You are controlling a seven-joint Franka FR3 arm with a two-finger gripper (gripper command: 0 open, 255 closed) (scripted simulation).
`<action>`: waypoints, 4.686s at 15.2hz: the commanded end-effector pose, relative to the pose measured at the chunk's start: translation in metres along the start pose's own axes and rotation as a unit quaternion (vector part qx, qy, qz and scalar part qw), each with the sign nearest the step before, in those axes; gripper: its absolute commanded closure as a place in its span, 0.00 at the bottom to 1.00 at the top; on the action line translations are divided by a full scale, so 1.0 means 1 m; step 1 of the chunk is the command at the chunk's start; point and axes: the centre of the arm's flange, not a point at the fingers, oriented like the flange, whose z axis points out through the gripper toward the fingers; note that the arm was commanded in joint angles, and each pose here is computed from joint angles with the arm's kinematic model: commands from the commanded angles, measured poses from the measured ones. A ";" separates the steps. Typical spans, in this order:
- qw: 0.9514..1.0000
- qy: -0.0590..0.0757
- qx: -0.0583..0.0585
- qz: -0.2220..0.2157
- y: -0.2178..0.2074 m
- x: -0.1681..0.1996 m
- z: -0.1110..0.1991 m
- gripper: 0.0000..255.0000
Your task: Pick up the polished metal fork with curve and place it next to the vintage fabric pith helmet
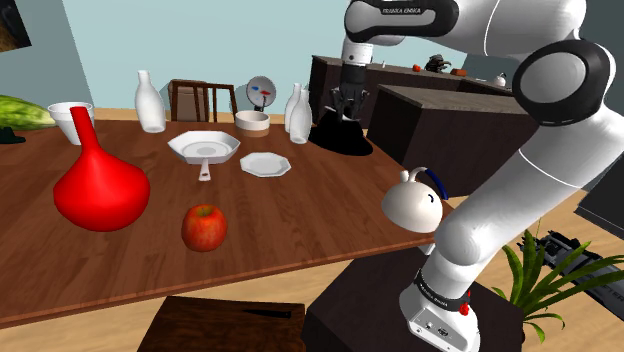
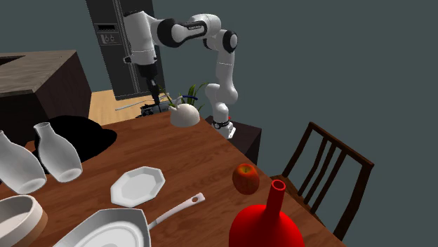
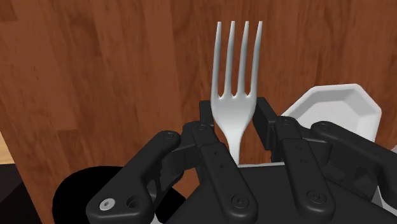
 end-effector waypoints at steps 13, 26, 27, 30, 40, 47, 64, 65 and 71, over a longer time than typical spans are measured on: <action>1.000 0.000 0.000 -0.001 0.164 0.091 -0.002 1.00; 1.000 0.000 0.000 -0.001 0.163 0.095 0.067 1.00; 1.000 0.000 0.000 -0.001 0.163 0.096 0.072 1.00; 1.000 0.000 0.000 -0.001 0.163 0.097 0.088 1.00; 1.000 0.000 0.000 -0.001 0.162 0.100 0.141 1.00; 1.000 0.000 0.000 -0.001 0.161 0.102 0.177 1.00; 1.000 0.000 0.000 -0.001 0.160 0.107 0.249 1.00; 1.000 0.000 0.000 -0.001 0.160 0.107 0.249 1.00; 1.000 0.000 0.000 -0.001 0.160 0.107 0.249 0.00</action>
